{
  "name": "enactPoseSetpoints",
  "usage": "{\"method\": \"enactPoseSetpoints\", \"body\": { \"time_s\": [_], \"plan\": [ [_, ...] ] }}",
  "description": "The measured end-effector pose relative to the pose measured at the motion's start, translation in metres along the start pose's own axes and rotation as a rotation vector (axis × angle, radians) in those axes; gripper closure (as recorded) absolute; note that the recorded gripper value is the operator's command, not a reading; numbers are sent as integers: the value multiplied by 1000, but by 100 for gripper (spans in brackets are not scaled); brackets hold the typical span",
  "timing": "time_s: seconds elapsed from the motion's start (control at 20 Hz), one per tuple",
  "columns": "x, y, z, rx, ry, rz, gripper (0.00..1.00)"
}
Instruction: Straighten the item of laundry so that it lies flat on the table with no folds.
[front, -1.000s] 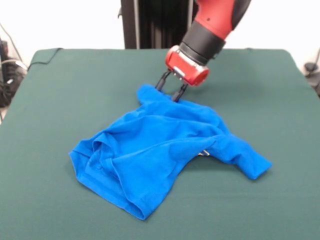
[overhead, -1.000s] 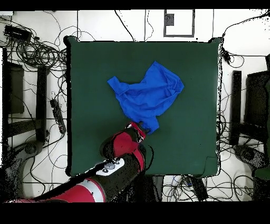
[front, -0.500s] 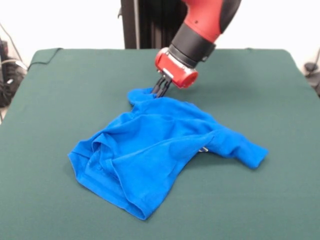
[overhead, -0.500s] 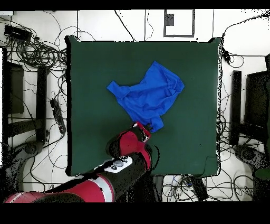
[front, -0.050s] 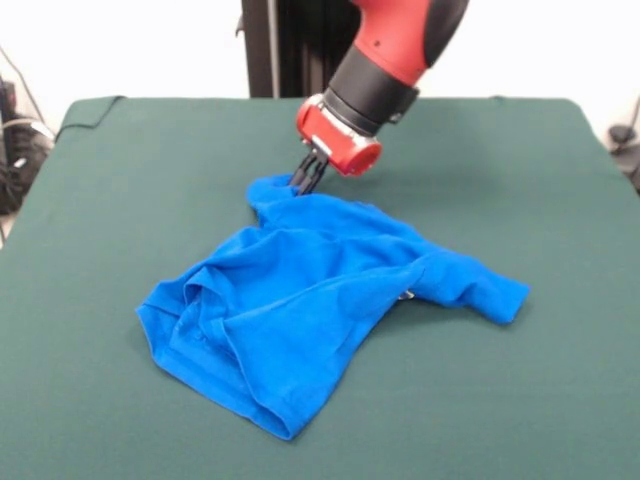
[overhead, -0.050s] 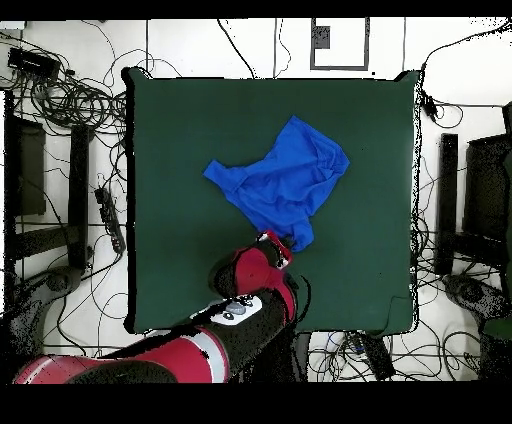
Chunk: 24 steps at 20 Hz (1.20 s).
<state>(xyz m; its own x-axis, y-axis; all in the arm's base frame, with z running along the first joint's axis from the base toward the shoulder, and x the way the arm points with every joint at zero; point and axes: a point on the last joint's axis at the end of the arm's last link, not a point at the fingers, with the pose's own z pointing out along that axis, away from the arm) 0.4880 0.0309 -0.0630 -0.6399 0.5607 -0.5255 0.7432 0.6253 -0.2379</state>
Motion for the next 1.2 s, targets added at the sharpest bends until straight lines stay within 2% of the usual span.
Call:
{"method": "enactPoseSetpoints", "body": {
  "time_s": [0.25, 0.4, 0.55, 0.7, 1.2],
  "plan": [
    [2, -9, 0, 32, 10, -7, 100],
    [6, -20, -2, 83, 17, -33, 100],
    [17, -38, -5, 163, 32, -75, 100],
    [22, -48, -6, 201, 42, -88, 100],
    [44, -101, -14, 312, 97, -83, 100]
  ]
}}
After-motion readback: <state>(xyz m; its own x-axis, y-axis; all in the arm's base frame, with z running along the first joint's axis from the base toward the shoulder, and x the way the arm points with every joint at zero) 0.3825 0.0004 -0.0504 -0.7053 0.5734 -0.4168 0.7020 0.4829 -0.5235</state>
